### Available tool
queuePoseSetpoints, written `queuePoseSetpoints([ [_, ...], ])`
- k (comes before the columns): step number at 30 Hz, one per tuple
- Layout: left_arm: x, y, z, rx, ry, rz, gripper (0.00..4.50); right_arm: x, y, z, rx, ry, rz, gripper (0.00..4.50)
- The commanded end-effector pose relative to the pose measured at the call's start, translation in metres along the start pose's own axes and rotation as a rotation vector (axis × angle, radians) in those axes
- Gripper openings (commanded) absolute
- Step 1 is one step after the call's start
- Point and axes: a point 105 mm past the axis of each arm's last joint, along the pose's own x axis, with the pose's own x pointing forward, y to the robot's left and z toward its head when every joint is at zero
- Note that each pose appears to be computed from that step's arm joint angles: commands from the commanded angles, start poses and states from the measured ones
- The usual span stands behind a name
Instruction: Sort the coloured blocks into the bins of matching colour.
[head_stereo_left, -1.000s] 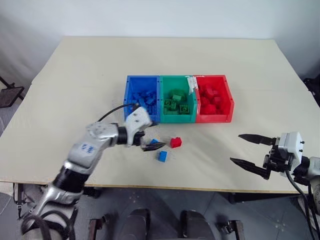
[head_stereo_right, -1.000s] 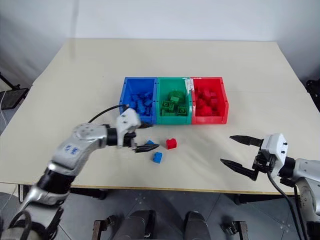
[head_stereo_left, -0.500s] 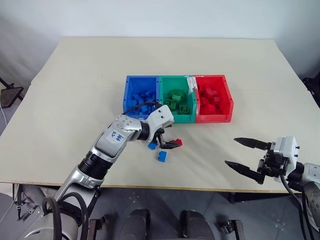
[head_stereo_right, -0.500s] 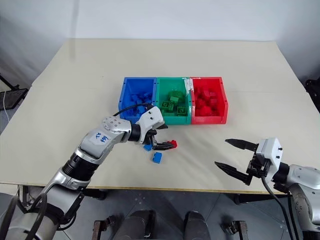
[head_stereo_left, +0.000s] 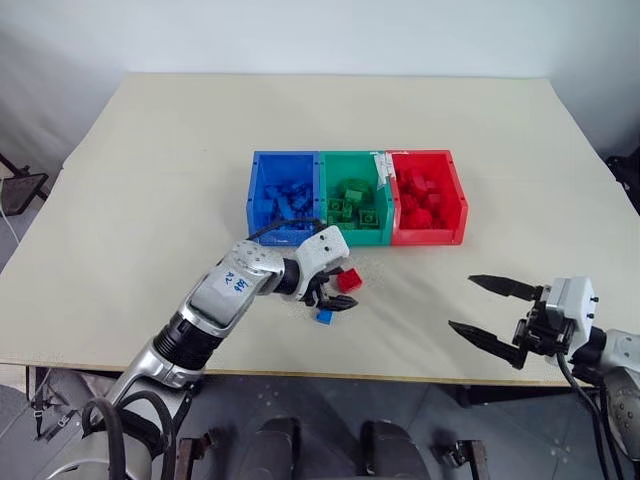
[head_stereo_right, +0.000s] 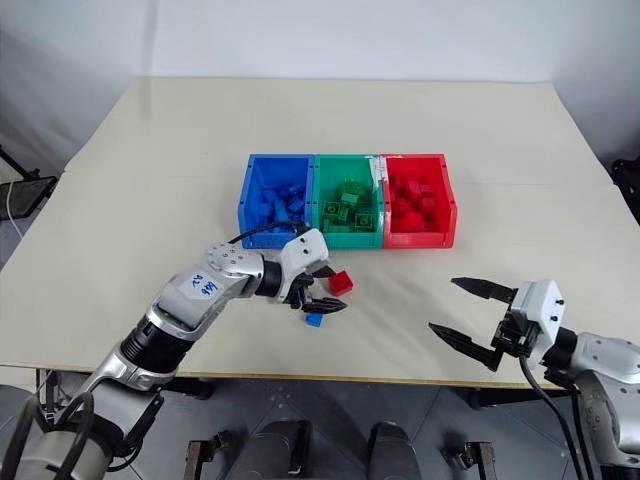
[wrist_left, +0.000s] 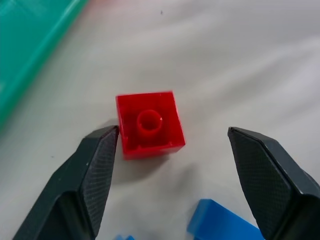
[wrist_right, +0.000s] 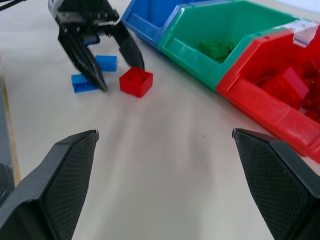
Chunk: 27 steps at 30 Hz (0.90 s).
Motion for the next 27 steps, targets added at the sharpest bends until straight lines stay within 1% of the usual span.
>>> queuePoseSetpoints([
  [1, 0.004, 0.006, 0.006, 0.027, -0.027, 0.035, 3.67, 0.002, -0.002, 0.006, -0.017, -0.014, -0.007, 4.50],
  [3, 0.005, 0.011, 0.008, 0.020, -0.042, 0.058, 3.67, 0.002, -0.002, 0.007, -0.018, -0.014, -0.009, 4.50],
  [7, 0.008, 0.013, 0.001, 0.006, -0.027, 0.055, 3.67, 0.002, -0.002, 0.007, -0.019, -0.010, -0.012, 4.50],
  [10, 0.012, 0.012, -0.003, -0.002, -0.017, 0.048, 3.08, 0.004, -0.002, 0.008, -0.020, -0.011, -0.011, 4.50],
  [15, 0.012, 0.011, -0.001, -0.003, -0.037, 0.047, 1.53, 0.005, 0.000, 0.009, -0.015, -0.019, -0.002, 4.50],
  [17, 0.008, 0.012, 0.000, 0.004, -0.054, 0.042, 1.47, 0.005, 0.001, 0.010, -0.012, -0.025, 0.001, 4.50],
  [18, 0.005, 0.012, 0.006, 0.022, -0.105, 0.044, 1.47, 0.005, 0.001, 0.012, -0.008, -0.039, -0.010, 4.50],
  [20, -0.006, 0.025, 0.036, 0.073, -0.304, 0.116, 1.47, 0.002, -0.003, 0.017, -0.004, -0.079, -0.066, 4.50],
  [21, -0.012, 0.026, 0.050, 0.075, -0.385, 0.112, 1.47, -0.001, -0.006, 0.019, 0.005, -0.101, -0.109, 4.50],
  [24, -0.018, 0.023, 0.078, 0.107, -0.503, 0.053, 1.47, -0.007, -0.013, 0.021, 0.033, -0.138, -0.213, 4.50],
  [27, -0.014, 0.032, 0.106, 0.177, -0.562, 0.072, 1.47, -0.016, -0.021, 0.023, 0.052, -0.186, -0.347, 4.50],
])
